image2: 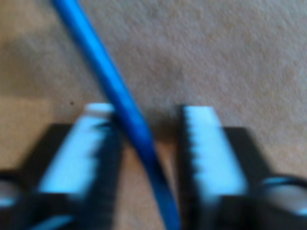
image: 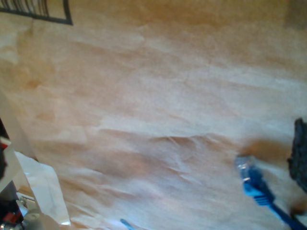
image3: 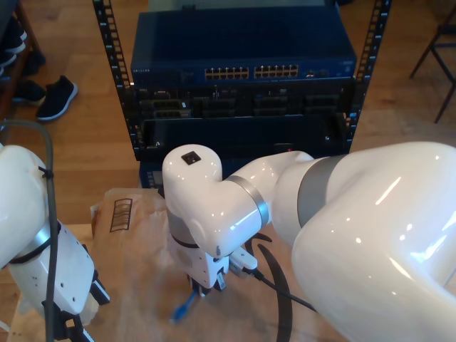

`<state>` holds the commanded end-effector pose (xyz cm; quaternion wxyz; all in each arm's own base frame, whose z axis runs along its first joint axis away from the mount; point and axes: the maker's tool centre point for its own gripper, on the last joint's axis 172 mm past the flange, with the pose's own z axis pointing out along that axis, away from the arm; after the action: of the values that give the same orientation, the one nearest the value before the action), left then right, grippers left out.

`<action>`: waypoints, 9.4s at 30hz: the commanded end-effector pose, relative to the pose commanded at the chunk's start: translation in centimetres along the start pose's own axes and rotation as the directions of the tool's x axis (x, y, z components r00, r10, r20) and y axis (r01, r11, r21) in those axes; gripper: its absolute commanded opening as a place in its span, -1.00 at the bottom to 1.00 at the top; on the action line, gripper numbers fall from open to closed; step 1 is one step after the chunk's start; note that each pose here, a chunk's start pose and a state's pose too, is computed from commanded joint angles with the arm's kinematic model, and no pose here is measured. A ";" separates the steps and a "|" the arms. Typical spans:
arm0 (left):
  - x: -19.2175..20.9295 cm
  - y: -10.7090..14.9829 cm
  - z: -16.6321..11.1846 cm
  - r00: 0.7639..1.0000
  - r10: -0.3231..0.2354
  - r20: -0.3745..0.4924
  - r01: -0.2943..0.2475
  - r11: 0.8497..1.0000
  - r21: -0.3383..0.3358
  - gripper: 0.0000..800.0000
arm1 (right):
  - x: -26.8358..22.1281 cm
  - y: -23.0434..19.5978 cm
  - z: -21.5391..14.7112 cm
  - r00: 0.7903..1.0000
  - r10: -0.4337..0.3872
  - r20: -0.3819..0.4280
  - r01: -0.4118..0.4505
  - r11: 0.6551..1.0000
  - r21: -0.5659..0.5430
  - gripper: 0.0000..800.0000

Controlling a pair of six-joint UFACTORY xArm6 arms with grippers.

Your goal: Grab the cable and plug it in

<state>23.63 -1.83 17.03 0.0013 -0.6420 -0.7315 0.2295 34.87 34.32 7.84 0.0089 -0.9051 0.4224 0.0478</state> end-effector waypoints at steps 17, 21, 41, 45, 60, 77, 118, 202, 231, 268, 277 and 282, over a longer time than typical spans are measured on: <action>-13.2 6.8 -9.0 0.905 0.042 0.423 0.001 0.995 -0.101 0.99 | 9.8 9.3 -15.0 0.695 0.600 0.396 -0.639 0.768 -0.042 -1.00; -15.4 8.1 -9.8 0.883 0.064 0.465 -0.022 0.995 -0.094 1.00 | 6.7 9.8 -18.1 0.609 0.601 0.518 -0.648 0.753 -0.112 -0.99; -23.6 3.7 -15.6 0.645 0.164 0.746 -0.185 0.981 -0.056 0.98 | 4.6 6.2 -24.2 0.541 0.528 0.654 -0.661 0.748 -0.057 -0.99; -23.6 3.5 -15.4 0.645 0.140 0.751 -0.182 0.983 -0.027 0.89 | 4.6 5.9 -24.6 0.546 0.520 0.657 -0.659 0.750 -0.045 -0.99; -23.8 2.5 -15.3 0.641 0.118 0.759 -0.195 0.981 0.012 0.43 | 4.1 5.8 -24.5 0.549 0.516 0.657 -0.652 0.757 -0.050 -0.99; -23.2 3.3 -15.6 0.632 0.103 0.768 -0.169 0.986 0.008 -0.07 | 4.1 5.9 -24.3 0.548 0.520 0.655 -0.652 0.756 -0.055 -0.99; -23.1 4.0 -15.3 0.618 0.077 0.783 -0.157 0.987 0.027 -0.70 | 3.9 5.8 -24.2 0.551 0.518 0.655 -0.648 0.760 -0.056 -0.98; -20.3 1.7 -22.0 0.380 -0.319 0.868 -0.361 0.813 0.456 -0.96 | -3.0 2.0 -33.9 0.965 -0.047 0.257 -0.210 0.444 0.871 0.18; -20.9 0.3 -22.6 0.396 -0.288 0.872 -0.436 0.777 0.454 -0.92 | -3.0 1.8 -35.9 0.968 -0.049 0.246 -0.210 0.373 0.904 0.16; -20.9 1.1 -23.2 0.365 -0.297 0.882 -0.433 0.785 0.443 -0.86 | -3.1 1.8 -35.8 0.968 -0.050 0.247 -0.211 0.376 0.902 0.05; -20.9 1.0 -23.2 0.367 -0.293 0.883 -0.433 0.786 0.441 -0.86 | -3.1 1.7 -35.7 0.968 -0.050 0.245 -0.209 0.377 0.902 -0.02; -20.8 0.9 -23.0 0.378 -0.294 0.878 -0.430 0.784 0.447 -0.86 | -3.2 1.7 -35.6 0.968 -0.051 0.244 -0.207 0.381 0.901 -0.02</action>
<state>34.95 -13.67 43.35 -0.2070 -0.3950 -0.4559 0.7702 34.35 33.63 43.59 0.5558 -0.7143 0.4159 -0.0889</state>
